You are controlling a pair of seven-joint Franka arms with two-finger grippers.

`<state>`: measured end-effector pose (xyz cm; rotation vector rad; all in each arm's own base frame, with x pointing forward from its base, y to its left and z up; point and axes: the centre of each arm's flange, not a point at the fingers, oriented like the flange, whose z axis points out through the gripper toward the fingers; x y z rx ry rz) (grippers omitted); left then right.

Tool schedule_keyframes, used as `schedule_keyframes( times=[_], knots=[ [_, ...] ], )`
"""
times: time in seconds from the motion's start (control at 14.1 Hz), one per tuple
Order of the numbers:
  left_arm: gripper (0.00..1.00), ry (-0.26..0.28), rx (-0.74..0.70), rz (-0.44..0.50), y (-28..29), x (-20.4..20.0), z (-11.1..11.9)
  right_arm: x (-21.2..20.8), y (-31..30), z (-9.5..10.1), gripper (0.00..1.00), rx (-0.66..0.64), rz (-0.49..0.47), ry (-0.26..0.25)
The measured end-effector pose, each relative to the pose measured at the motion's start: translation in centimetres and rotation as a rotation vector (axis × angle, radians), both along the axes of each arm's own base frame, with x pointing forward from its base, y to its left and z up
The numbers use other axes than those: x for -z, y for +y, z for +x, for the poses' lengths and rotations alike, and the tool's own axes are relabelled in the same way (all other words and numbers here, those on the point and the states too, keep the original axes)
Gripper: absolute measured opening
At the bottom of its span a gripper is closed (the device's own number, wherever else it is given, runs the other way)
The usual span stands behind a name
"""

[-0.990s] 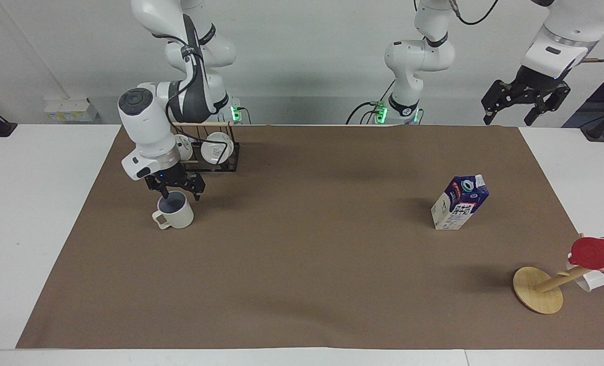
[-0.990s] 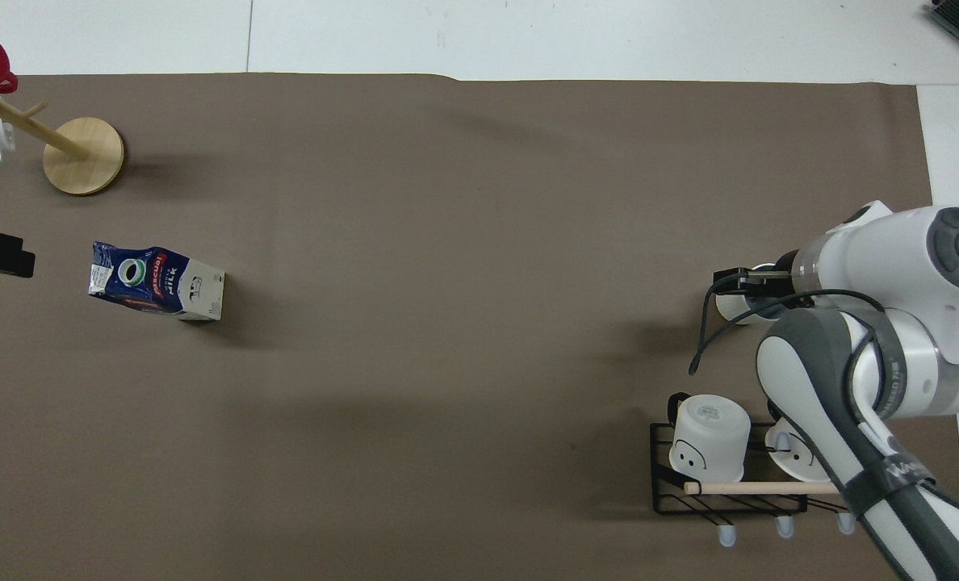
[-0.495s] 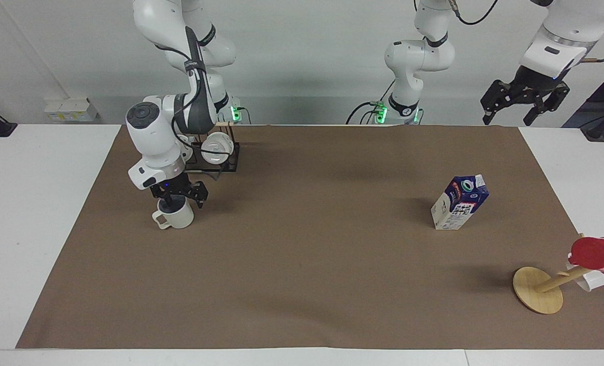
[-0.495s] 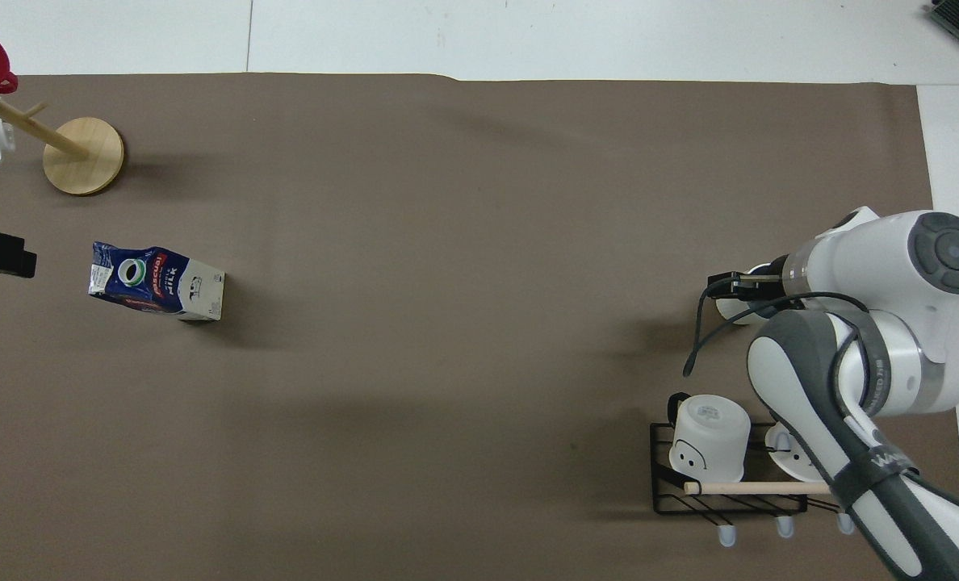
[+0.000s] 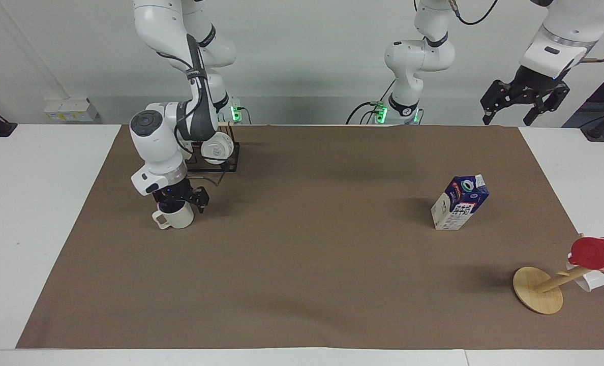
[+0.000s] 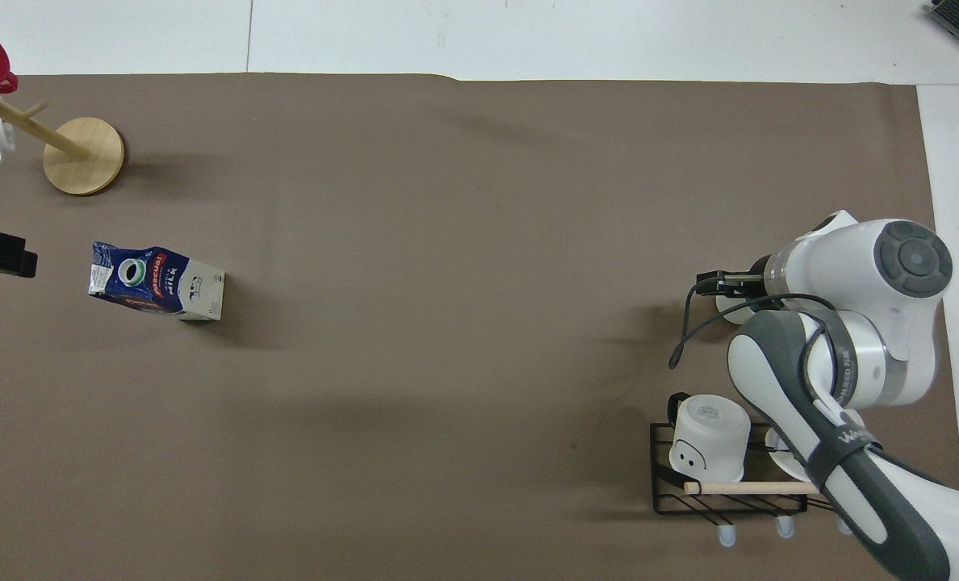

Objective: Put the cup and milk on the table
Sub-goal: 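Reach the right gripper to the white mug and grasp it, then lift the white mug with the right gripper and carry it toward the table center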

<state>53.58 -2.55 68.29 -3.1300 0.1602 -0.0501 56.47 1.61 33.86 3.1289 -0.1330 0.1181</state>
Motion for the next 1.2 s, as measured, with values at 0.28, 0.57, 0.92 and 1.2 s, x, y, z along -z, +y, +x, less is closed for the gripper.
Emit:
schedule_keyframes(
  times=[0.28,0.57,0.92,1.2],
  knots=[
    [1.0,0.0,0.0,0.0,0.0,0.0,0.0,0.0,0.0,0.0,0.49,0.002,0.0,0.0],
    [1.0,0.0,0.0,0.0,0.0,0.0,0.0,0.0,0.0,0.0,0.06,0.018,0.001,-0.001],
    [1.0,0.0,0.0,0.0,0.0,0.0,0.0,-0.3,0.0,0.2,0.04,0.018,0.001,-0.007],
    [1.0,0.0,0.0,0.0,0.0,0.0,0.0,-4.1,0.5,1.4,0.04,0.113,0.012,-0.019]
  ],
)
